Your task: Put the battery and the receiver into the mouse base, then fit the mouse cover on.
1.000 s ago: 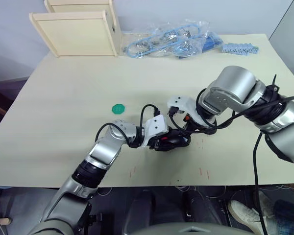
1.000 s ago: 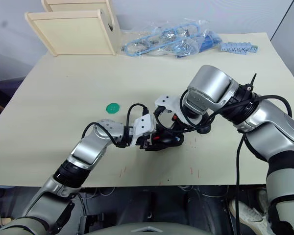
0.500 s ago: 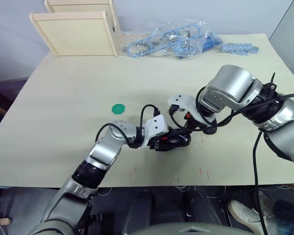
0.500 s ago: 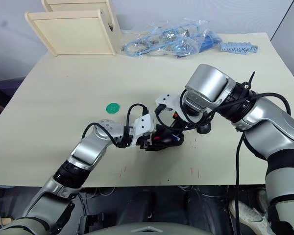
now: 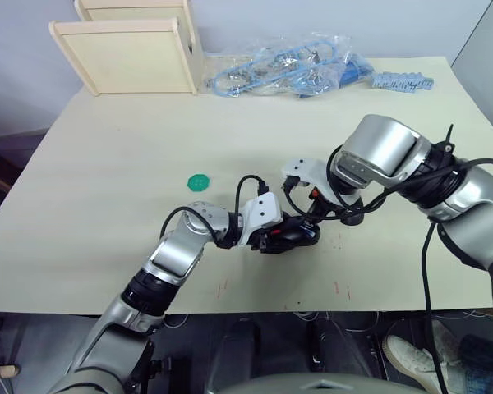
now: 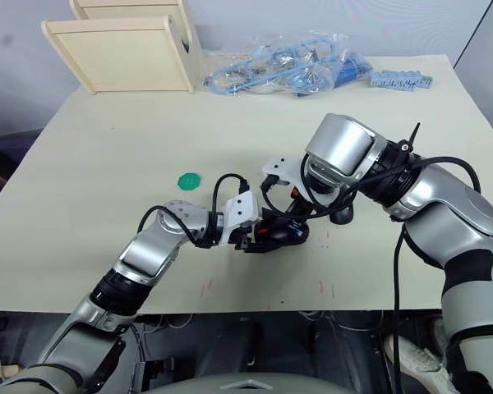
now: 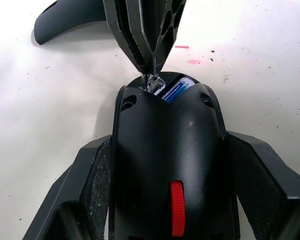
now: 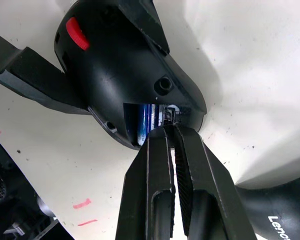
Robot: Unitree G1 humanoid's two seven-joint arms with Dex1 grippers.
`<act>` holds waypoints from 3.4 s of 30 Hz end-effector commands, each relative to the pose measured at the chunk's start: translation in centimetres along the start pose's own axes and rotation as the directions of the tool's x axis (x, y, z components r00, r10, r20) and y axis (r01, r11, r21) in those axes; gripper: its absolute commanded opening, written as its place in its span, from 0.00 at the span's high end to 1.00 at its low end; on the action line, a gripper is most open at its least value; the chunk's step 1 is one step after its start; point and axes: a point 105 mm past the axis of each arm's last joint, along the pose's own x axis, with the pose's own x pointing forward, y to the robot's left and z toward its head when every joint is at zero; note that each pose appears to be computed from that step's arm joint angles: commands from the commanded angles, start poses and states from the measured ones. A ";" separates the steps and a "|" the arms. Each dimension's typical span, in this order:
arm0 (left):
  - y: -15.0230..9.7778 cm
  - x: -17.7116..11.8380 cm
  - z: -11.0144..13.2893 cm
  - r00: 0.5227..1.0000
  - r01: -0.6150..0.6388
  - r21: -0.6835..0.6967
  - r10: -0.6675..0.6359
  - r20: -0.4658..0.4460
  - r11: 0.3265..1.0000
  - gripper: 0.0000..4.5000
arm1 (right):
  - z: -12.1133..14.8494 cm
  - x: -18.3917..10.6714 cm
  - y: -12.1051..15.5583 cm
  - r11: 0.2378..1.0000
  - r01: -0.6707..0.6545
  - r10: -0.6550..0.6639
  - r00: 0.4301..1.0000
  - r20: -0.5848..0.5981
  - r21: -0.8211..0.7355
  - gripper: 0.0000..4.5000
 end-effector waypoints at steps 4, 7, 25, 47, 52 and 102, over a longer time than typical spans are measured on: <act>-0.3 0.6 -0.7 1.000 -0.004 -0.011 0.004 -0.027 1.000 0.36 | 0.6 -0.6 -0.1 0.999 0.022 -0.021 1.000 0.017 -0.030 1.00; -0.4 0.6 -0.7 1.000 -0.004 -0.012 0.003 -0.026 1.000 0.36 | 0.5 -0.5 0.0 0.999 0.017 -0.017 1.000 0.009 -0.033 1.00; -0.5 0.7 -0.7 1.000 -0.003 -0.014 0.002 -0.023 1.000 0.36 | 0.2 -0.4 0.0 0.999 0.015 -0.016 1.000 -0.005 -0.046 1.00; -0.5 0.9 -0.7 1.000 -0.005 -0.016 0.005 -0.022 1.000 0.36 | 0.5 0.0 -0.1 0.997 0.032 -0.036 0.998 -0.051 -0.074 1.00; -0.5 0.9 -0.7 1.000 -0.005 -0.015 0.005 -0.021 1.000 0.36 | 0.7 0.0 0.0 0.997 0.030 -0.034 0.997 -0.065 -0.070 1.00; -0.8 1.2 -0.8 1.000 -0.012 -0.030 0.011 -0.011 0.999 0.36 | 1.3 0.8 -0.8 0.998 0.031 -0.033 0.999 -0.043 -0.047 0.67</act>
